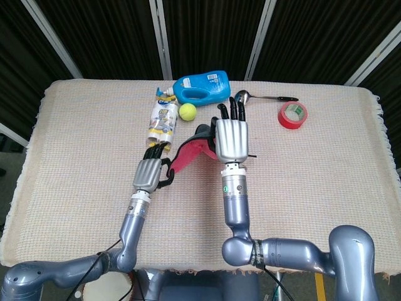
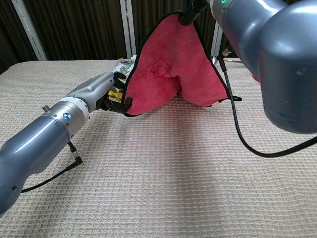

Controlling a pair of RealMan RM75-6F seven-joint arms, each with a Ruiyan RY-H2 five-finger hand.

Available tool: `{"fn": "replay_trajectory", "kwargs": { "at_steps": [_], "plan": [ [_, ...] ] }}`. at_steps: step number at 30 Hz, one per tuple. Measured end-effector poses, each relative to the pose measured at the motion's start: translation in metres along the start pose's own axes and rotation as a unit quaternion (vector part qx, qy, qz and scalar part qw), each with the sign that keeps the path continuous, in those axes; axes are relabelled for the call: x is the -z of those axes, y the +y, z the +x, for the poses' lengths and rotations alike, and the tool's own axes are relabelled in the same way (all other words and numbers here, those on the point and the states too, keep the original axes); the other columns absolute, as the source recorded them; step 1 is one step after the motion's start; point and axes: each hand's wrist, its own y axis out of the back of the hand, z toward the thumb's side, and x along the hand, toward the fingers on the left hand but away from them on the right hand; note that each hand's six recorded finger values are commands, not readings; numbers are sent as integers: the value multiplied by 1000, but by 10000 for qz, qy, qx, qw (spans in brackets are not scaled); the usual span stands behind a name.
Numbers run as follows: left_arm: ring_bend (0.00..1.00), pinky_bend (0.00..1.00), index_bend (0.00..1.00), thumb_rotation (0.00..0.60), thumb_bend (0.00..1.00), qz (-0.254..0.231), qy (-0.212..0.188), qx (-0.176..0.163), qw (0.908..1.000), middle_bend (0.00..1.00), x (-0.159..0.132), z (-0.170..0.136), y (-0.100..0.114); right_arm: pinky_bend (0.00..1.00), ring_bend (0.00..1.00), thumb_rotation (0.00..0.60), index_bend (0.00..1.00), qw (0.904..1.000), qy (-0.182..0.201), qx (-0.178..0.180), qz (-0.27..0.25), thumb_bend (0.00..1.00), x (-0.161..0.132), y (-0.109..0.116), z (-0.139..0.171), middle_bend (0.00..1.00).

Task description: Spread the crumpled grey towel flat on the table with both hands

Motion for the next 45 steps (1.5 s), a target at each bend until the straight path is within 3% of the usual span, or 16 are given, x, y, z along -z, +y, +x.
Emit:
{"fn": "replay_trajectory", "kwargs": {
  "at_steps": [10,28,45],
  "plan": [
    [0,64,580,600,522,81,-21,-213,9997,47,6,5,18,101,79,600,692,10000,68,-12,-37,504,2,3,5,263],
    [0,63,584,600,525,349,-490,-794,9950,47,-19,17,88,101,79,600,692,9997,128,-135,-152,505,25,9,17,265],
    [0,64,585,600,525,460,-743,-968,9915,47,-58,33,117,102,79,600,692,9996,-106,42,-263,505,45,29,-16,266]
  ]
}}
